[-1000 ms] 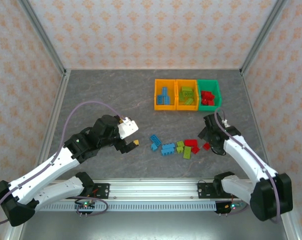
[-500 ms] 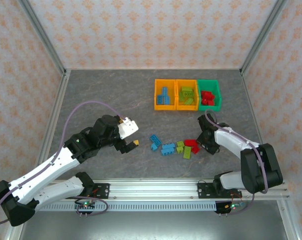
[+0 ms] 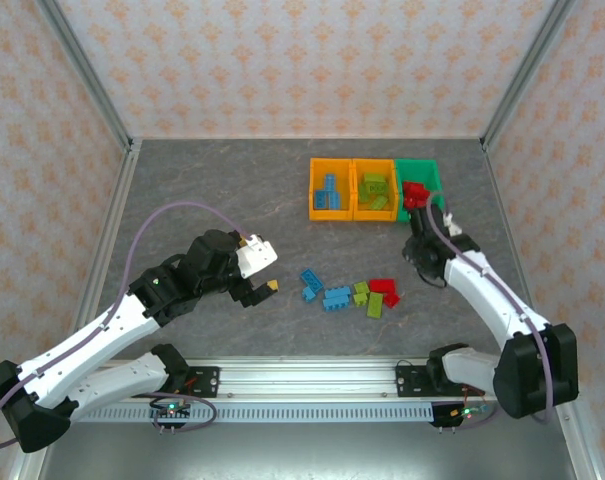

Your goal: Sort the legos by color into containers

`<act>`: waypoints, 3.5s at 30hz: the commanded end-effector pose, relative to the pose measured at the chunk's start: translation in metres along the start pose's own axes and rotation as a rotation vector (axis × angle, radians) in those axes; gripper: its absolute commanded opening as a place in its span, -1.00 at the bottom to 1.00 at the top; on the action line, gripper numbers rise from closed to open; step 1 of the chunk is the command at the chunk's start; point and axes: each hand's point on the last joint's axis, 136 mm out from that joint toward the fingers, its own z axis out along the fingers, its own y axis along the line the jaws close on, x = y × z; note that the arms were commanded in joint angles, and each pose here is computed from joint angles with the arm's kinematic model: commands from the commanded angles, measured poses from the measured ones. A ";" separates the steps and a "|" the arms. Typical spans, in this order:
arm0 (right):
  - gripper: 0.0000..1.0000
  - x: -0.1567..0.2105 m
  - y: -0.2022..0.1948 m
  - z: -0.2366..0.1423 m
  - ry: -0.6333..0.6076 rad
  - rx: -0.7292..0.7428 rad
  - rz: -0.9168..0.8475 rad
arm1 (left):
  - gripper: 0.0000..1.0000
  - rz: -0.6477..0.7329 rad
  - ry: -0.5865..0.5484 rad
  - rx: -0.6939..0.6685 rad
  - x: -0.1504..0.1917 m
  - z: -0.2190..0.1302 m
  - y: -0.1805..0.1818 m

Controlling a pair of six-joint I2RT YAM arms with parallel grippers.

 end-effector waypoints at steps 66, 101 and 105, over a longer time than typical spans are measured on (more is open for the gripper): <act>0.12 0.138 -0.053 0.033 0.330 0.207 -0.253 | 1.00 0.002 0.068 -0.026 0.011 0.009 0.006; -0.37 -0.162 0.109 0.109 0.030 0.009 -0.086 | 1.00 0.011 0.072 -0.062 0.012 0.003 0.013; 0.11 -0.169 0.110 0.103 0.041 0.033 -0.090 | 1.00 0.009 0.070 -0.055 0.012 0.003 0.012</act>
